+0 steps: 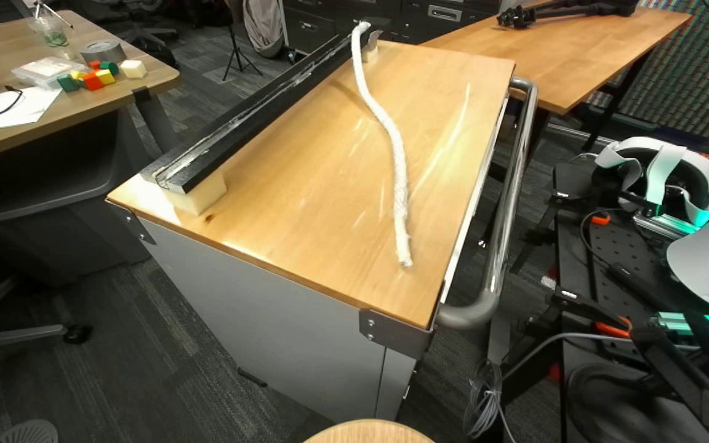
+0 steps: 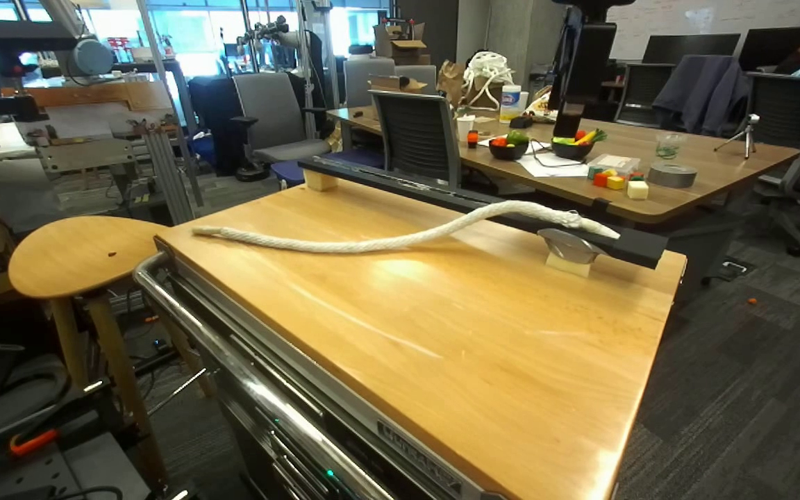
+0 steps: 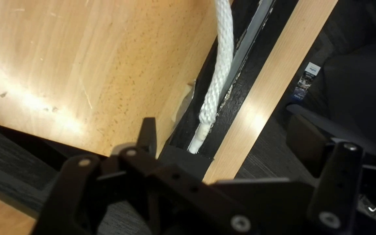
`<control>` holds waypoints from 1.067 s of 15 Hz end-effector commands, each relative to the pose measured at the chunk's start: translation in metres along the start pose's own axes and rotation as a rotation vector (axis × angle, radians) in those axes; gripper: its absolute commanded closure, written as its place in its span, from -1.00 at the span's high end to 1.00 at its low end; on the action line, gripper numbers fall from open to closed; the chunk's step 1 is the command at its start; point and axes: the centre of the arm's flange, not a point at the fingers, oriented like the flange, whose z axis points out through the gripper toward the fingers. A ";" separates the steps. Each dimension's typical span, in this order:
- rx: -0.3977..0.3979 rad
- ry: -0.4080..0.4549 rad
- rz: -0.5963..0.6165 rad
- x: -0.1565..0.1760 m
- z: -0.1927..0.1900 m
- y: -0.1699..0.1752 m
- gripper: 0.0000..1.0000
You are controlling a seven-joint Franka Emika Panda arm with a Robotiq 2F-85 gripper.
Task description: Put the rope in the groove on the black object
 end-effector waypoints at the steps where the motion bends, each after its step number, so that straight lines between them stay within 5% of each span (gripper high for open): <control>1: -0.001 -0.001 -0.003 0.000 0.002 0.001 1.00; 4: 0.050 -0.019 -0.009 -0.027 0.013 0.005 1.00; 8: 0.039 0.012 -0.124 -0.104 0.041 -0.008 1.00; 16: -0.309 0.067 -0.493 -0.262 0.090 -0.007 1.00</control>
